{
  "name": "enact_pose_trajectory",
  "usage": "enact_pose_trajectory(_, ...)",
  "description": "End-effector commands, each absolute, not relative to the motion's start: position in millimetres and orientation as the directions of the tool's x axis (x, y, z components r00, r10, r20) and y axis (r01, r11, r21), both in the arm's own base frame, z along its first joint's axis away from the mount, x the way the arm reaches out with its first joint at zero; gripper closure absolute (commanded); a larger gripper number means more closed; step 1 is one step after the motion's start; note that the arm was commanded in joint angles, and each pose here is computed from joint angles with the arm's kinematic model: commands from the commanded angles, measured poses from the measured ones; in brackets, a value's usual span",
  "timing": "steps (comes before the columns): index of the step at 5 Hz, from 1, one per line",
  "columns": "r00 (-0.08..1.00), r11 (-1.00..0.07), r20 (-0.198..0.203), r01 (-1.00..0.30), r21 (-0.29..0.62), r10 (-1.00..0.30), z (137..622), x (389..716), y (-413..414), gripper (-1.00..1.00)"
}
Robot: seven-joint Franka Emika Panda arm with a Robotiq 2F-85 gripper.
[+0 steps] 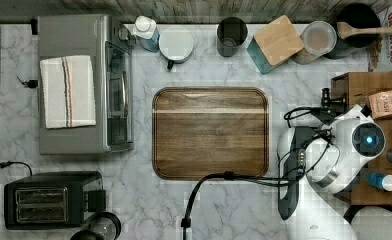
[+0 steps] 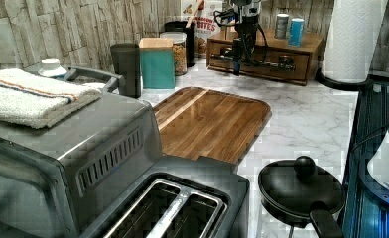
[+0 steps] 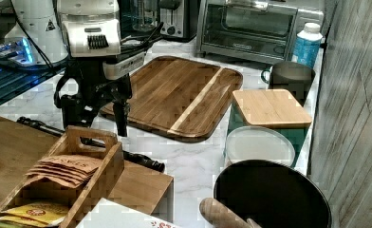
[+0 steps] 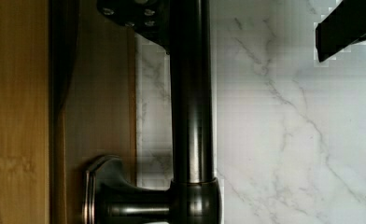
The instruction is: Open the drawer.
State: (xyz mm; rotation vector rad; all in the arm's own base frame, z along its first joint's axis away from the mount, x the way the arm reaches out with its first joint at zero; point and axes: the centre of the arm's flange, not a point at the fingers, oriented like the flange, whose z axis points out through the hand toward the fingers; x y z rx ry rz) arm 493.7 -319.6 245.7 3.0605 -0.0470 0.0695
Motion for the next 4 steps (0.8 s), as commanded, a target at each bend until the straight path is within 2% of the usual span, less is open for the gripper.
enact_pose_trajectory(1,0.990,-0.990,0.011,0.140,-0.010,0.140,256,516,-184,-1.00)
enact_pose_trajectory(2,0.994,-0.994,0.012,0.105,0.006,0.105,254,510,-131,-1.00)
enact_pose_trajectory(4,0.991,-0.992,0.041,0.128,-0.009,0.127,246,508,-57,-1.00)
